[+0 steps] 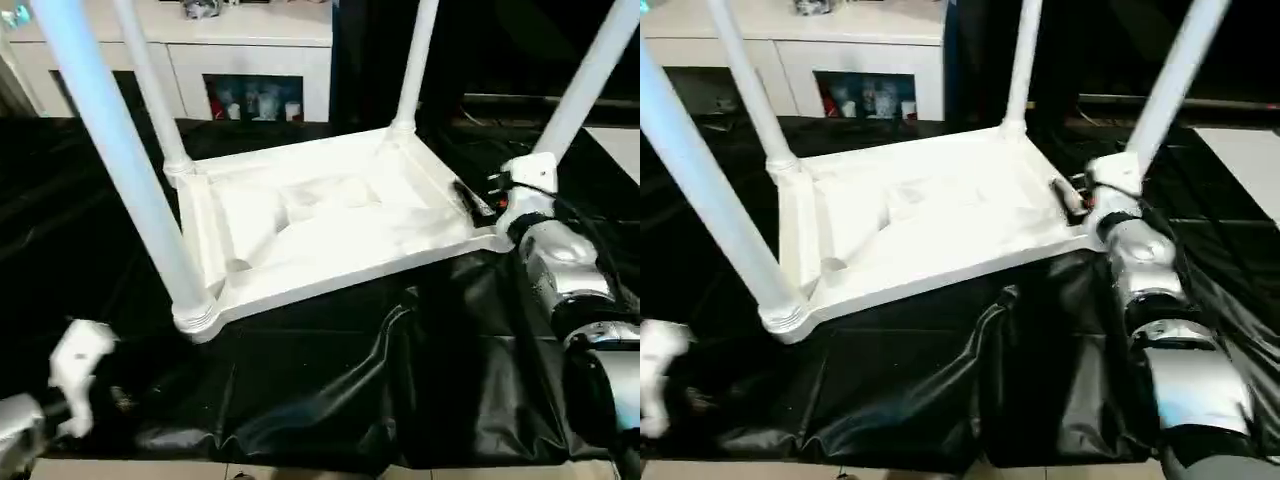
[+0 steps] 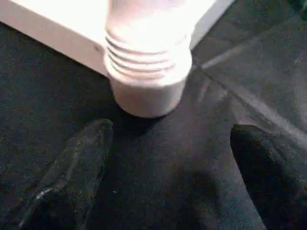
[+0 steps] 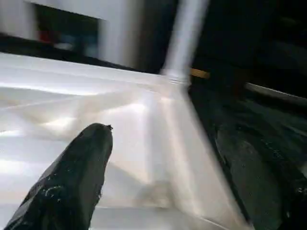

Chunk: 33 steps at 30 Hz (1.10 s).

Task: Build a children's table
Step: Rotate table base

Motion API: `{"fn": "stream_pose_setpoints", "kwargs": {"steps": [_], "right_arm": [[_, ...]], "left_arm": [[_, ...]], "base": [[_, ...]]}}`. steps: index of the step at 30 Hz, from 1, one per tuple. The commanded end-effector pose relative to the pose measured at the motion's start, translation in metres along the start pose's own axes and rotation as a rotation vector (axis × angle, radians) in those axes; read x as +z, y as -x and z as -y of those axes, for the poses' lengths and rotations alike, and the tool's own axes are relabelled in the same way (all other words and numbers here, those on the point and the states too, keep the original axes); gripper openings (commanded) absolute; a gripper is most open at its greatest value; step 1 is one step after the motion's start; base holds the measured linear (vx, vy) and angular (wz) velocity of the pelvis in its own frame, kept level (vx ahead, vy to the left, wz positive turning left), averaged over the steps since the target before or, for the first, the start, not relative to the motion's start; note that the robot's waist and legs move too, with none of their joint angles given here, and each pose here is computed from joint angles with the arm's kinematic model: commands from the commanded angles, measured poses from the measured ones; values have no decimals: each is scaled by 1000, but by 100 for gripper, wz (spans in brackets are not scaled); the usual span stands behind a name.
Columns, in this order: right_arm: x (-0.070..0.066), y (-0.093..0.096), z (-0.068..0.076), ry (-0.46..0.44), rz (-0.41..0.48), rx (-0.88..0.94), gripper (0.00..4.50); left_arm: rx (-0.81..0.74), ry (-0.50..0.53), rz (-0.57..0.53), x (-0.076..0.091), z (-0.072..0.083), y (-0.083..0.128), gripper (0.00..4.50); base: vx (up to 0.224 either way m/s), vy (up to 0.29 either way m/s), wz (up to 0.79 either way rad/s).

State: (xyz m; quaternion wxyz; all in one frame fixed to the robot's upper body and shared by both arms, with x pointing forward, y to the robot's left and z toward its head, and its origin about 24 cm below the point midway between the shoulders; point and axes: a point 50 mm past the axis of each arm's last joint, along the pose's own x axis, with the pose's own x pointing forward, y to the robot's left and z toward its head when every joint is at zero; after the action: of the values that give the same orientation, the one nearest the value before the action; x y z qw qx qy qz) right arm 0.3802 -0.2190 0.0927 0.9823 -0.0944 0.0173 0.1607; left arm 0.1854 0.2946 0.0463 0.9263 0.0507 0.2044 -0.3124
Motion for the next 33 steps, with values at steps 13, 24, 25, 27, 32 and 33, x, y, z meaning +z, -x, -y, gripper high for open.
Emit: {"fn": "stream_pose_setpoints", "kwargs": {"steps": [13,24,25,27,32,33], "right_arm": [[-43,26,-26,48,-87,190,381],[-67,49,-7,58,-228,51,381],[-70,49,-10,61,-246,46,381],[-73,48,-13,56,-265,33,381],[-81,47,-21,48,-312,43,381],[-83,47,-24,41,-313,54,381]], "left_arm": [[-89,108,290,63,-21,32,440],[-253,105,389,94,-12,6,440],[-285,97,395,100,-9,-1,440],[-329,89,407,106,-4,-11,440],[-448,78,410,113,15,-30,440],[-477,78,415,115,20,-34,440]], "base": [[0,0,0],[0,0,0],[0,0,0],[0,0,0],[0,0,0],[0,0,0]]}}
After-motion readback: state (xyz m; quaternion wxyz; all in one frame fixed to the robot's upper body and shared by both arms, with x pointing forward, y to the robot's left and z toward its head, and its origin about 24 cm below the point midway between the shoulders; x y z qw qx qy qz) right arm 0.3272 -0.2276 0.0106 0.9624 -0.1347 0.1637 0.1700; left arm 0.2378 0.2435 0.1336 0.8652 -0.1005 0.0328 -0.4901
